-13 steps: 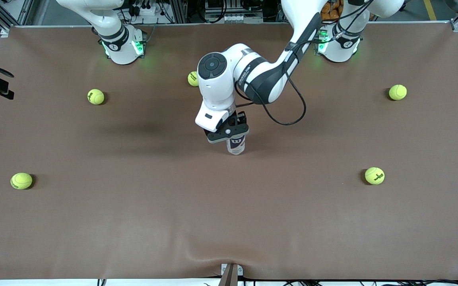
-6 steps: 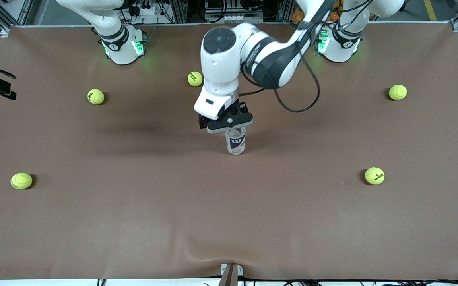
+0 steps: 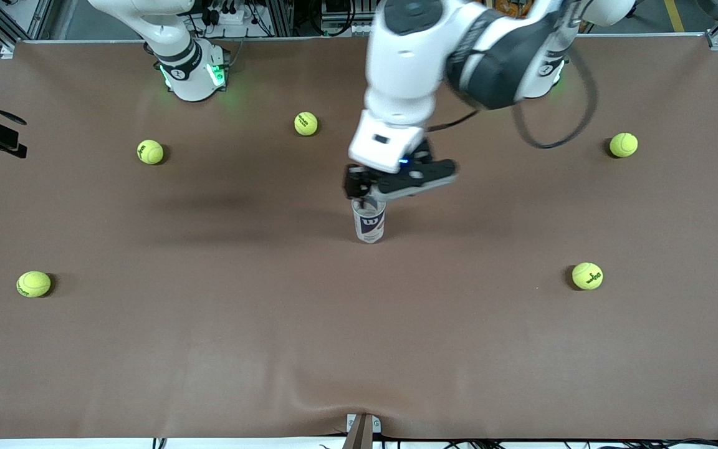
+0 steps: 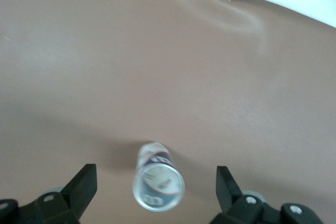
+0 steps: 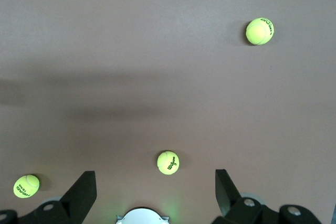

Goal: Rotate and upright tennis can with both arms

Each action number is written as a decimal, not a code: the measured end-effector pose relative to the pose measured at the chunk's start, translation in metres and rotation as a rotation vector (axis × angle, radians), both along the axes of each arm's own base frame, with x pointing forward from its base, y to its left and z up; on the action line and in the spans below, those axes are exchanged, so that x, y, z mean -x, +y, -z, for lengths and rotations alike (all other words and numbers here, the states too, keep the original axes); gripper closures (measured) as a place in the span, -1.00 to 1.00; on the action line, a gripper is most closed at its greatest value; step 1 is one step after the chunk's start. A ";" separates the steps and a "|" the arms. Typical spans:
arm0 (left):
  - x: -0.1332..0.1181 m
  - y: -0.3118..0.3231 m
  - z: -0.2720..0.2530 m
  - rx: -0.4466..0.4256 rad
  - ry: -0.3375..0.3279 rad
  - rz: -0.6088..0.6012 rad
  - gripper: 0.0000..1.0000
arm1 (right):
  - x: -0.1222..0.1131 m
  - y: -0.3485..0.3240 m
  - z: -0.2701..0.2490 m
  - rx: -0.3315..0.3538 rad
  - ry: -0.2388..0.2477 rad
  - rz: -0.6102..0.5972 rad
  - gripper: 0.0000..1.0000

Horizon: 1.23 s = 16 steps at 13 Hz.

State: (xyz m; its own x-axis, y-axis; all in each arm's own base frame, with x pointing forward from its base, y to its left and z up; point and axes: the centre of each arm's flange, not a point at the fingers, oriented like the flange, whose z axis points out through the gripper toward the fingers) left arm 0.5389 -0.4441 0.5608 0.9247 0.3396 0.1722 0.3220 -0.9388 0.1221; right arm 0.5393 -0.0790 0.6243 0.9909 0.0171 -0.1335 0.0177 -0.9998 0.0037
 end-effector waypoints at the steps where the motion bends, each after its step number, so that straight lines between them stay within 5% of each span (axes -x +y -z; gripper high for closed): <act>1: -0.005 0.019 -0.013 -0.003 0.003 -0.010 -1.00 | 0.000 0.000 0.000 0.000 0.001 0.000 -1.00; 5: -0.006 0.075 -0.054 -0.050 0.031 0.015 -1.00 | -0.001 0.000 0.003 0.000 0.005 0.000 -1.00; 12: -0.071 0.270 -0.078 -0.160 0.075 0.275 -1.00 | -0.002 0.001 0.004 0.000 0.007 -0.003 -1.00; 16: -0.073 0.313 -0.074 -0.173 0.131 0.319 -1.00 | -0.002 0.001 0.004 0.000 0.007 -0.003 -1.00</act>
